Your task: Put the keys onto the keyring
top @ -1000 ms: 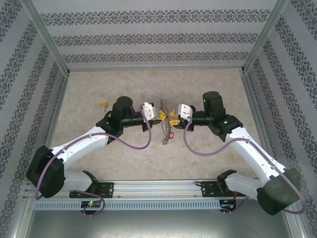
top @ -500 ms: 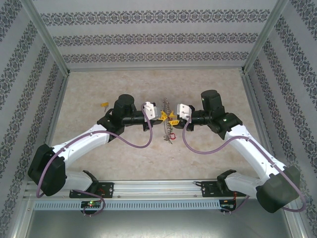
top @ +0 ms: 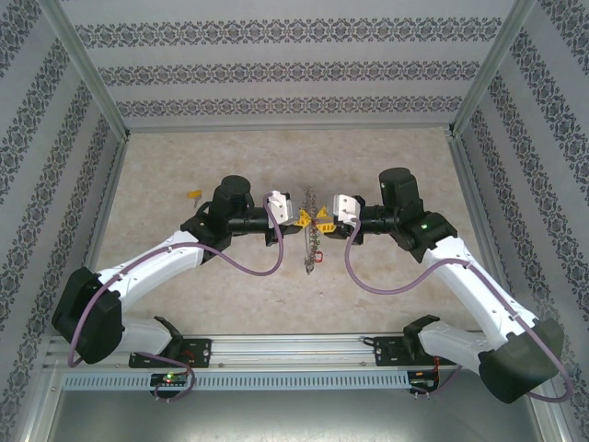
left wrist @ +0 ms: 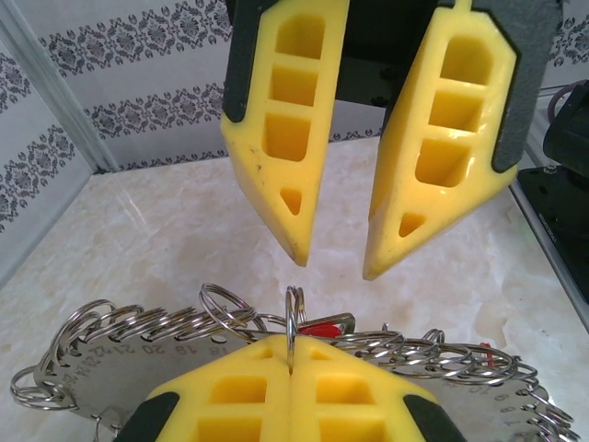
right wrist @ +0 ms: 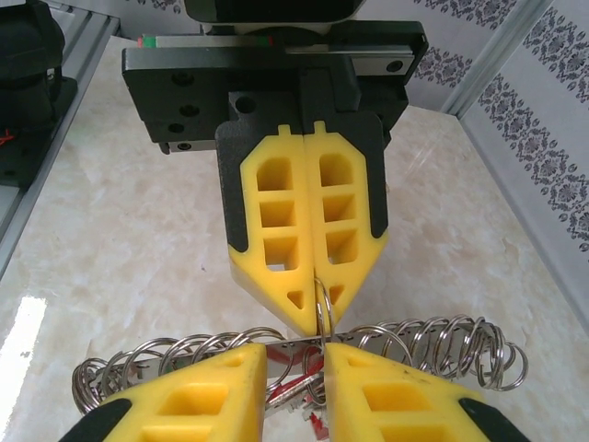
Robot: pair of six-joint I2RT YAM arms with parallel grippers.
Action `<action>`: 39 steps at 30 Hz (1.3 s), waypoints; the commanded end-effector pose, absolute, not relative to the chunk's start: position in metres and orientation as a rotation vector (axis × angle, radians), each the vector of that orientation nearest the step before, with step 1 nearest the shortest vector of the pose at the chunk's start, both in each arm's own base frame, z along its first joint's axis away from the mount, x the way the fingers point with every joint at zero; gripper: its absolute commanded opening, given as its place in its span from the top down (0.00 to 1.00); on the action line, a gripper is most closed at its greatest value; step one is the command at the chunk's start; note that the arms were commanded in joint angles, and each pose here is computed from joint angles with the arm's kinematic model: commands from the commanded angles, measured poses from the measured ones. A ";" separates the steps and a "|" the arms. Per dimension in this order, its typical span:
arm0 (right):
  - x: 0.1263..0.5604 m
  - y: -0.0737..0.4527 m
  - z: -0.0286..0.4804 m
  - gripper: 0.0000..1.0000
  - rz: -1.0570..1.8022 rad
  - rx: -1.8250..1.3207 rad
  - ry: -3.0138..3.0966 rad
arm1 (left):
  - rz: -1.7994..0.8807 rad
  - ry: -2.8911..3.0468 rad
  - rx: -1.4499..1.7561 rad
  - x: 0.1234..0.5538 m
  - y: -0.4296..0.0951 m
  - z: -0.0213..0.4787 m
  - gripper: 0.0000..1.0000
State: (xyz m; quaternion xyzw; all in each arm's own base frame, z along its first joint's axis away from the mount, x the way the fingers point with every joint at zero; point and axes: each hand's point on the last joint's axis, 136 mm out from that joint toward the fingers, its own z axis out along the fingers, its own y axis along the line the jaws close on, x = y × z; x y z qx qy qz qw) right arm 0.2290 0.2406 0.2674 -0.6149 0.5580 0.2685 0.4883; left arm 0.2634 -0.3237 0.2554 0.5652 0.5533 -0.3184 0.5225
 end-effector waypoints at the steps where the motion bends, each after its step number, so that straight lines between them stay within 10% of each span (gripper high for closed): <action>1: 0.230 0.241 0.277 0.76 0.660 -1.494 1.315 | -0.788 1.231 1.374 0.257 -0.331 0.277 1.00; 21: 0.234 0.248 0.273 0.78 0.688 -1.511 1.330 | -0.833 1.230 1.390 0.257 -0.337 0.278 1.00; 39: 0.254 0.249 0.264 1.00 0.752 -1.414 1.574 | -0.806 1.328 1.340 0.271 -0.334 0.270 0.93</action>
